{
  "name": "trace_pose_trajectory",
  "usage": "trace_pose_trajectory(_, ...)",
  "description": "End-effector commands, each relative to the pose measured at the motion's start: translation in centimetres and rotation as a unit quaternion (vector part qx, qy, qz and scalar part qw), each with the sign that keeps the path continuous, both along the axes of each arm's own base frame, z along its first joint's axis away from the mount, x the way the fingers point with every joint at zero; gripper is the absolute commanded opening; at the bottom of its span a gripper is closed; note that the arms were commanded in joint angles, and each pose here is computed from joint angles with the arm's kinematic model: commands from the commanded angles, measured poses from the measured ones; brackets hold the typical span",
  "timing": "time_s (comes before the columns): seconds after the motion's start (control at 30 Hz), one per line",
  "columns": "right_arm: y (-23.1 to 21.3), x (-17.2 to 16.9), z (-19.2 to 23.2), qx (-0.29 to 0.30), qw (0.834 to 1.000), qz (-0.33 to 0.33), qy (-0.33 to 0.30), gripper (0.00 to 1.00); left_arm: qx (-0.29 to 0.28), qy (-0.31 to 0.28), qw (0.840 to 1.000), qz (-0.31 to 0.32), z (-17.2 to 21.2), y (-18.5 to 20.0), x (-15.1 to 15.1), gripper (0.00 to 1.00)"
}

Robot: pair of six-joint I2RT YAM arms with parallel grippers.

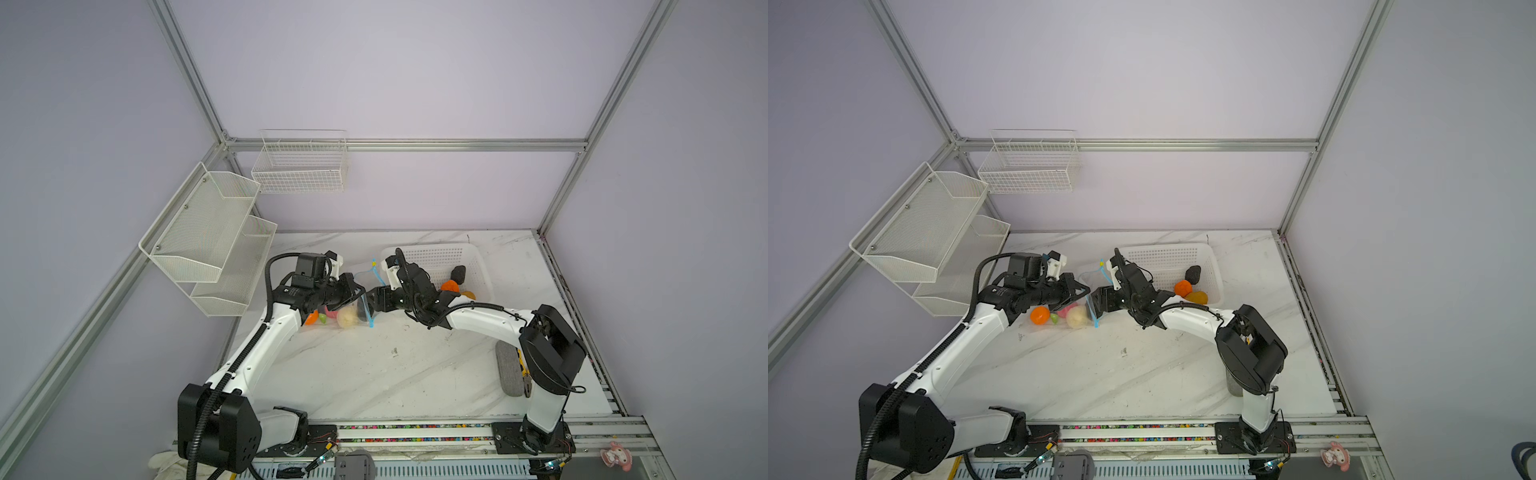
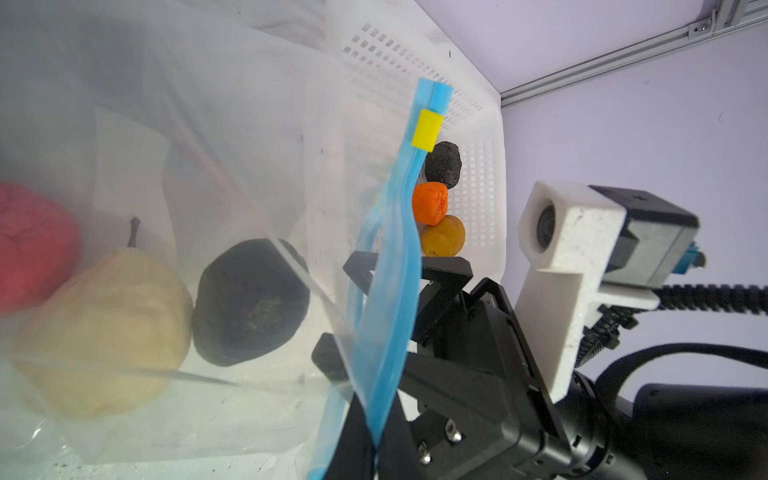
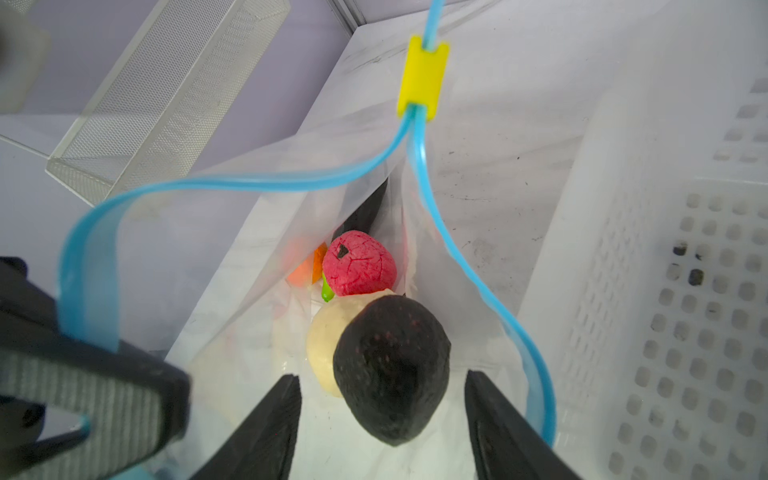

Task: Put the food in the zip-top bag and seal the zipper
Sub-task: 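Lower the avocado into the bag mouth and open the right gripper, then withdraw the right gripper from the bag back over the basket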

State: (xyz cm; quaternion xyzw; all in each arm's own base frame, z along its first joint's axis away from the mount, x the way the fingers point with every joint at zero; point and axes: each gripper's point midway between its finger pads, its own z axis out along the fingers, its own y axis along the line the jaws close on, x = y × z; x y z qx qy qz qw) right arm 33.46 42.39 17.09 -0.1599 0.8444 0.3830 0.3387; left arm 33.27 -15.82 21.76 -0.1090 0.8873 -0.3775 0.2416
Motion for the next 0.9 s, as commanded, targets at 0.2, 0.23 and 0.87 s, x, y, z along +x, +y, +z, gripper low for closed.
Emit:
trace_pose_trajectory(0.2,0.2,0.4,2.1,0.002,1.000,-0.010,-0.010,0.66,-0.011,-0.024,1.000,0.001,1.6,0.1,0.0,0.00)
trace_pose_trajectory(0.23,-0.2,0.5,2.3,-0.007,1.000,-0.020,-0.006,0.66,-0.010,-0.024,1.000,0.002,1.5,0.1,0.0,0.00)
trace_pose_trajectory(0.87,-18.0,7.2,-0.9,-0.275,0.937,-0.213,0.037,0.67,-0.015,-0.019,1.000,-0.004,1.3,-0.2,-0.1,0.00)
